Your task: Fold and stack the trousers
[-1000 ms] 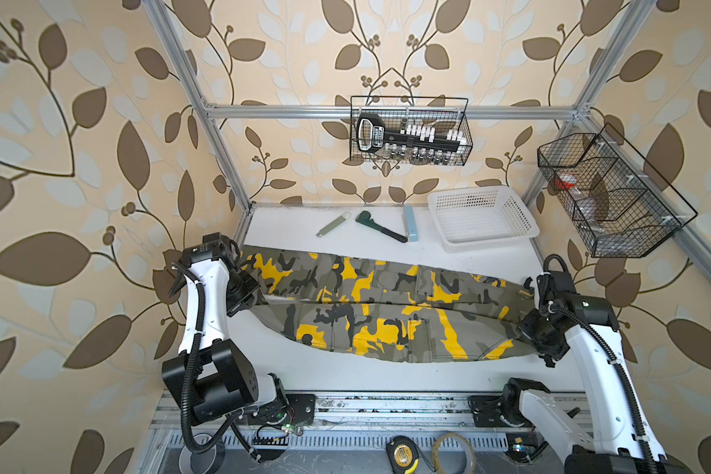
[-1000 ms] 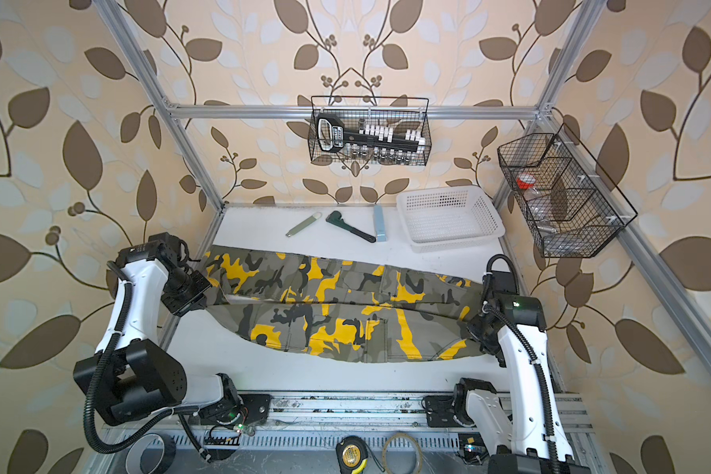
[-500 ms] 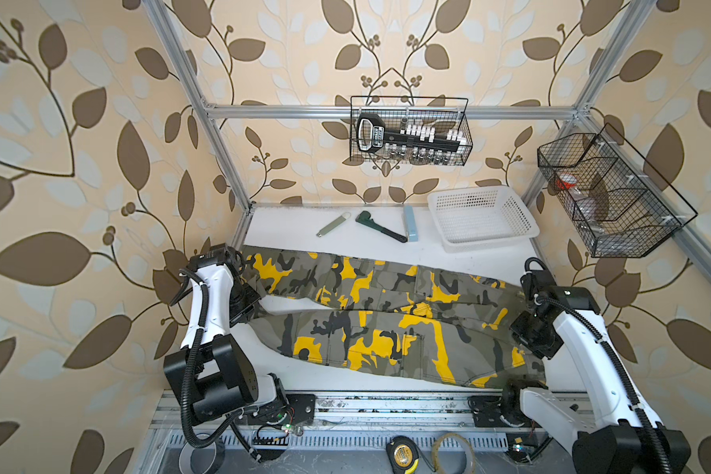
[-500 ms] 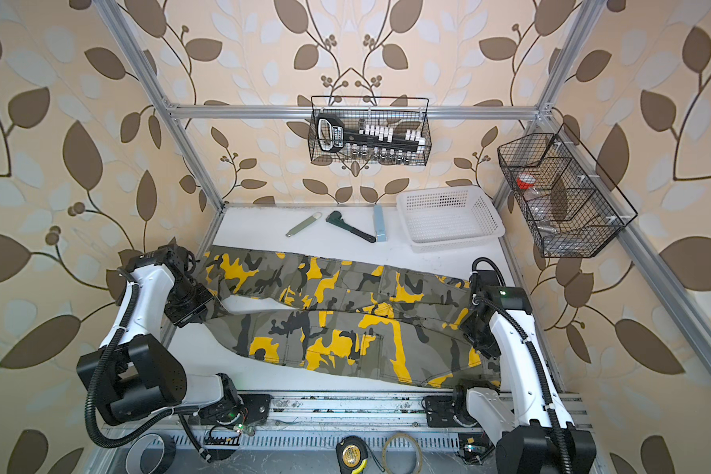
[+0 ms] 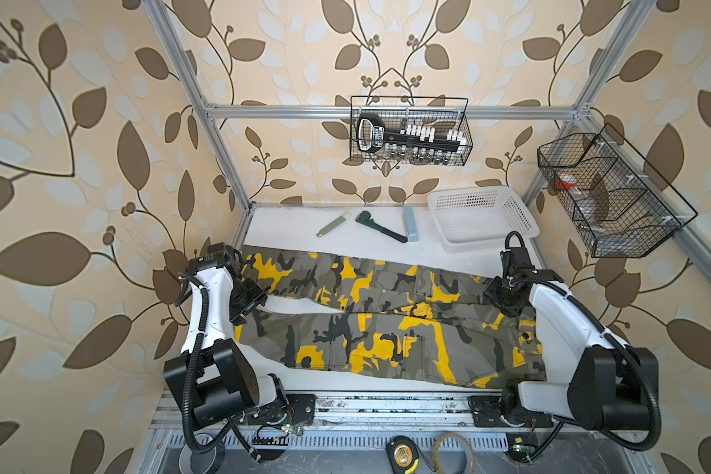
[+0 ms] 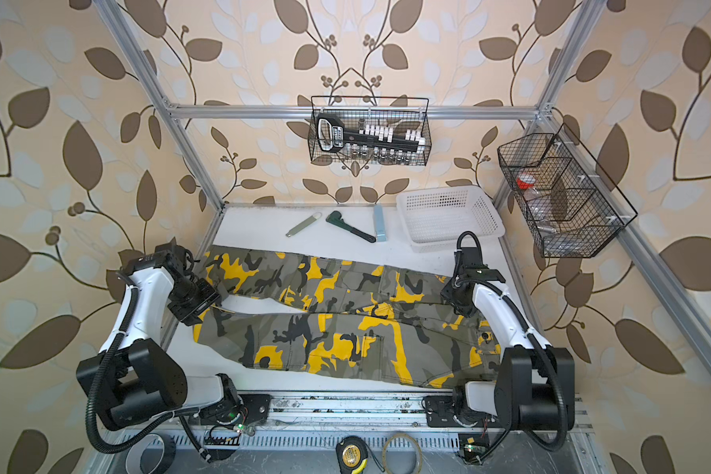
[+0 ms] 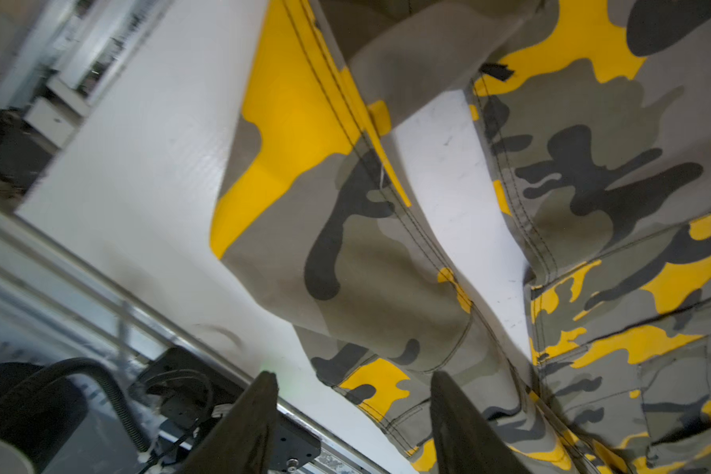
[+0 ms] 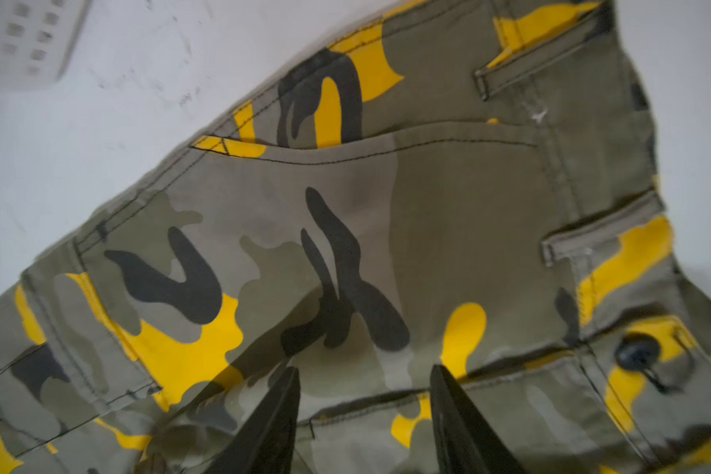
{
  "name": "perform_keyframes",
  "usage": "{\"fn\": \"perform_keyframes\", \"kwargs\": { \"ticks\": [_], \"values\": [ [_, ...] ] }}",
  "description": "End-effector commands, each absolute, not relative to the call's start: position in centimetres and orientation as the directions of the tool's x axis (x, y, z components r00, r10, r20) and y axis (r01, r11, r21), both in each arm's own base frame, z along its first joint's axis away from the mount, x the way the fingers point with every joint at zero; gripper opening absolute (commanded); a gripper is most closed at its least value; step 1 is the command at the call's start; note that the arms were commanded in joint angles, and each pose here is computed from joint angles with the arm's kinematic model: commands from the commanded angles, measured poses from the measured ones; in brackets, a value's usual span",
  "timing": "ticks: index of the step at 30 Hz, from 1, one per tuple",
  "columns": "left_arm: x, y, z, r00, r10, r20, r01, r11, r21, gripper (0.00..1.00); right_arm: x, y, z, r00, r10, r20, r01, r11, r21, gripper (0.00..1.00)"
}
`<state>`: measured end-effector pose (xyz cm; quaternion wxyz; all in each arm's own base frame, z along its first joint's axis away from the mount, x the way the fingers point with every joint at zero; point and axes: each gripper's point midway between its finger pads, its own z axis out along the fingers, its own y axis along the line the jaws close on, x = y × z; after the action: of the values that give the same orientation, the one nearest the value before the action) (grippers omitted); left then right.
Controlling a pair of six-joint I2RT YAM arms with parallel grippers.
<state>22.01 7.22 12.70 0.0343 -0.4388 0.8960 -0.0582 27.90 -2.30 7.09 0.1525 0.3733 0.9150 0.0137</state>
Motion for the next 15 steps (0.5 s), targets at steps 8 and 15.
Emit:
{"fn": "perform_keyframes", "kwargs": {
  "ticks": [8, 15],
  "values": [
    [23.1, 6.3, 10.9, -0.640, -0.767, 0.038, -0.762, 0.629, -0.153, 0.63, 30.5, -5.0, 1.5, -0.666, 0.692, -0.277, 0.701, 0.708, 0.085, 0.53],
    [23.2, 7.3, 12.1, -0.653, -0.757, -0.006, -0.751, 0.649, -0.121, 0.66, 32.8, -7.8, 0.2, -0.676, 0.677, -0.292, 0.698, 0.715, 0.044, 0.54]
  ]
}}
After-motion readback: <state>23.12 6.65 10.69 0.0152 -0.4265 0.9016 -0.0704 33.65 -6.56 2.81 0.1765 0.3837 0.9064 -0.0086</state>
